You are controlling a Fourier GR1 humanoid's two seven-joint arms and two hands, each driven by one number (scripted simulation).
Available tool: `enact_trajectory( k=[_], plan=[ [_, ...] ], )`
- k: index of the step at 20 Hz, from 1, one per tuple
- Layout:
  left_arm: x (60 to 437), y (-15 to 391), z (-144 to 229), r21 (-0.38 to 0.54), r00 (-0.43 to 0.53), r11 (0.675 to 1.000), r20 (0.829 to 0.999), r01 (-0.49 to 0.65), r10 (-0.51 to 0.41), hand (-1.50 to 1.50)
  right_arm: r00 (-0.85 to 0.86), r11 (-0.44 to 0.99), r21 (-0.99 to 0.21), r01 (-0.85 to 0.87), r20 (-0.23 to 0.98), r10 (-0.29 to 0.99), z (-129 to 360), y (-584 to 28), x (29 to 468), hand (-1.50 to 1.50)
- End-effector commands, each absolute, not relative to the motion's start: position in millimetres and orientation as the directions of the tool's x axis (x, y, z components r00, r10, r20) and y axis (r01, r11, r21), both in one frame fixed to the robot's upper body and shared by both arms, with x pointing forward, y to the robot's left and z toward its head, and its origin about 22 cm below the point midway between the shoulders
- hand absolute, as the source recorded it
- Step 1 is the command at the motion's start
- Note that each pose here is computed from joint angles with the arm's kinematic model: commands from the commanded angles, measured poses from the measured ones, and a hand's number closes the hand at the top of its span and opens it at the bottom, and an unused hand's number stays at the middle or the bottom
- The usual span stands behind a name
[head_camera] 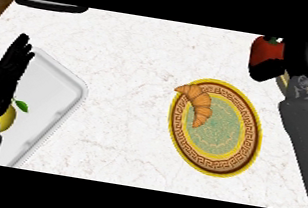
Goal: Pick the bell pepper from the plate and place it in the bowl
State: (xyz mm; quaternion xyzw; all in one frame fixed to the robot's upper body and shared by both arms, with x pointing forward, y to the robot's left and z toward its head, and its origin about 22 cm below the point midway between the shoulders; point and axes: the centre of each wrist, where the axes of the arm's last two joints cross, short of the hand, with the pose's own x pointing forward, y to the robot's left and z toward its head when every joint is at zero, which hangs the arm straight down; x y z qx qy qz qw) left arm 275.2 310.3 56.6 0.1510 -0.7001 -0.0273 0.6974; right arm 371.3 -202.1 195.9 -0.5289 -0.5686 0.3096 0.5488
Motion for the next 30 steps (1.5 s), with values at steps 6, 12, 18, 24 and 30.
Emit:
enact_trajectory(
  k=[6,12,18,24,30],
  plan=[
    [270,309,61,0.239,0.013,0.957,0.971,-0.164,-0.24,0.0,0.245,0.276,-0.865,0.42,0.401,0.883,252,-265,358,1.5],
    [272,314,48,0.26,0.005,0.954,0.965,-0.149,-0.262,0.0,0.223,0.391,-0.826,0.406,0.505,0.834,227,-311,383,1.5],
    [272,295,56,0.248,0.002,0.955,0.968,-0.165,-0.251,0.0,0.227,0.391,-0.824,0.411,0.508,0.831,180,-362,398,1.5],
    [291,290,65,0.246,-0.015,0.959,0.968,-0.138,-0.25,0.0,0.233,0.41,-0.816,0.407,0.527,0.817,179,-407,409,1.5],
    [287,285,57,0.247,-0.037,0.962,0.967,-0.119,-0.253,0.0,0.499,0.287,-0.94,0.184,0.341,0.797,145,-432,402,1.5]
  ],
)
